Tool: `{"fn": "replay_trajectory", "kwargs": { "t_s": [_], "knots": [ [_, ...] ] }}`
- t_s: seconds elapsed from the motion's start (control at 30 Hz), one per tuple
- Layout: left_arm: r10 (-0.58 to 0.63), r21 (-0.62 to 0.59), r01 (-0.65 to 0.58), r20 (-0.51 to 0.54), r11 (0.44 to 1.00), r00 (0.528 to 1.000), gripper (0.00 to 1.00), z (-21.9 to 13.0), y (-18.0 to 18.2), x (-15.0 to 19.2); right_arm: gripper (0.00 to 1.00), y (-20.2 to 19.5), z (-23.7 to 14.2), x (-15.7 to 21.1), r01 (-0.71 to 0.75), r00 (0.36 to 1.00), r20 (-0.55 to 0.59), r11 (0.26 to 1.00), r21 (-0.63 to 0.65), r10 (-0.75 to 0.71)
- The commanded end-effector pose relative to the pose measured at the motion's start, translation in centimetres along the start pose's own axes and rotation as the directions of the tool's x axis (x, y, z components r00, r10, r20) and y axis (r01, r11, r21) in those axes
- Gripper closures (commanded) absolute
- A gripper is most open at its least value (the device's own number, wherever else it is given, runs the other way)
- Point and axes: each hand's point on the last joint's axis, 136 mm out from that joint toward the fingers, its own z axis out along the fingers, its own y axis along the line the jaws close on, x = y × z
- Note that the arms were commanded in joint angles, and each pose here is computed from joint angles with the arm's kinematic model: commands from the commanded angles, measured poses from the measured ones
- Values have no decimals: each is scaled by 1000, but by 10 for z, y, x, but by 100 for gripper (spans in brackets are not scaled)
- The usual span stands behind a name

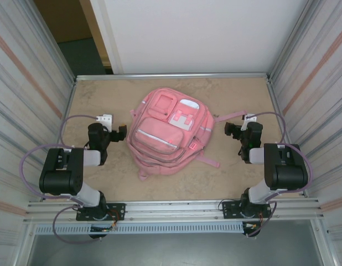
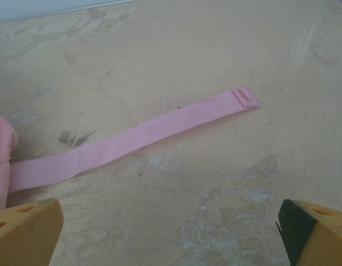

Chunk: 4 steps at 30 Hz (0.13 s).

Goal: Pack the student bag

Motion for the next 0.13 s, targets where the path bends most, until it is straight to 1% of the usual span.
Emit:
{"fn": "replay_trajectory", "kwargs": {
  "t_s": [0.0, 0.1],
  "knots": [
    [26, -15, -26, 27, 1000, 999, 1, -1, 1, -10, 0, -1, 1, -11, 31, 999, 23, 999, 16, -31],
    [28, -18, -28, 27, 999, 999, 1, -1, 1, -10, 0, -1, 1, -11, 39, 999, 27, 999, 21, -39]
  ]
}}
